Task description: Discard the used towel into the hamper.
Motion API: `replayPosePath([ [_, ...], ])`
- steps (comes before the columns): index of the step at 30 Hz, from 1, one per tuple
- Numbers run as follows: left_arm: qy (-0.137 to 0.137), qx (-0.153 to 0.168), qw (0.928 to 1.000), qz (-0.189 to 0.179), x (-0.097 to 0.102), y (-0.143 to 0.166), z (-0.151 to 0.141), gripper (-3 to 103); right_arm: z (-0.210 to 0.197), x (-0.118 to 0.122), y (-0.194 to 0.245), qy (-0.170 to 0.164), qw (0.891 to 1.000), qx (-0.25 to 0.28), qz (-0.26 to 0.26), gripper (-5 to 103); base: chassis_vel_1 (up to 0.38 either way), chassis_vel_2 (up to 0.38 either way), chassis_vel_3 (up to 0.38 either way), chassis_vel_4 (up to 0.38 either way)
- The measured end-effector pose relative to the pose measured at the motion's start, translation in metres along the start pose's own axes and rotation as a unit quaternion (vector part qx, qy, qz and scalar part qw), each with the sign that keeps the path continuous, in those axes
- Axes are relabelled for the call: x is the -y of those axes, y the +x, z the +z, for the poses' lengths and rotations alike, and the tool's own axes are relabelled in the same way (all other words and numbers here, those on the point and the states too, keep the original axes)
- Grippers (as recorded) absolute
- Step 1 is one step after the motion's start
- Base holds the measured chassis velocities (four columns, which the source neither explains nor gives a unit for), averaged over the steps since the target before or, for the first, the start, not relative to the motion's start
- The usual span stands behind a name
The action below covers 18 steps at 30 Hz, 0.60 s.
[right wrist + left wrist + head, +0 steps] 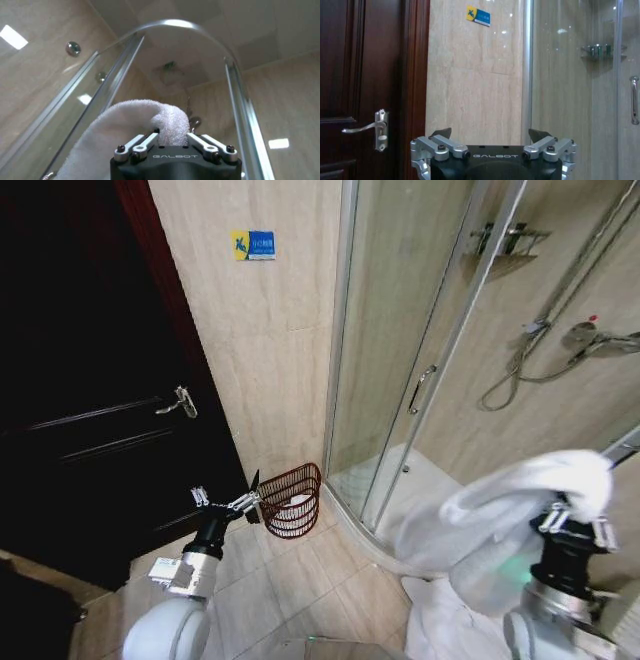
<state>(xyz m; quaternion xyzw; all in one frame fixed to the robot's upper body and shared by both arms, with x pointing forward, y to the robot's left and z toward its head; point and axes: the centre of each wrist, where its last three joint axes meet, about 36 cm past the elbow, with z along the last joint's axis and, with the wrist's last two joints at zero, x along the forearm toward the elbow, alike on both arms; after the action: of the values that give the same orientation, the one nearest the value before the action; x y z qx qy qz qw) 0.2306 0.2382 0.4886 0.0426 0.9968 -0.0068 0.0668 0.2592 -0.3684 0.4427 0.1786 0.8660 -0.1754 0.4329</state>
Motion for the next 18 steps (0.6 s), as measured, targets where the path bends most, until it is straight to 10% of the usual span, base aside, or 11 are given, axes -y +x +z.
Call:
replayPosePath([
  [18,0.0,0.0,1.0,0.0,0.0,0.0,0.0,100,-0.089,0.001,-0.095,-0.083,0.992,0.094,0.019,11,0.0,0.0,0.0,0.0],
])
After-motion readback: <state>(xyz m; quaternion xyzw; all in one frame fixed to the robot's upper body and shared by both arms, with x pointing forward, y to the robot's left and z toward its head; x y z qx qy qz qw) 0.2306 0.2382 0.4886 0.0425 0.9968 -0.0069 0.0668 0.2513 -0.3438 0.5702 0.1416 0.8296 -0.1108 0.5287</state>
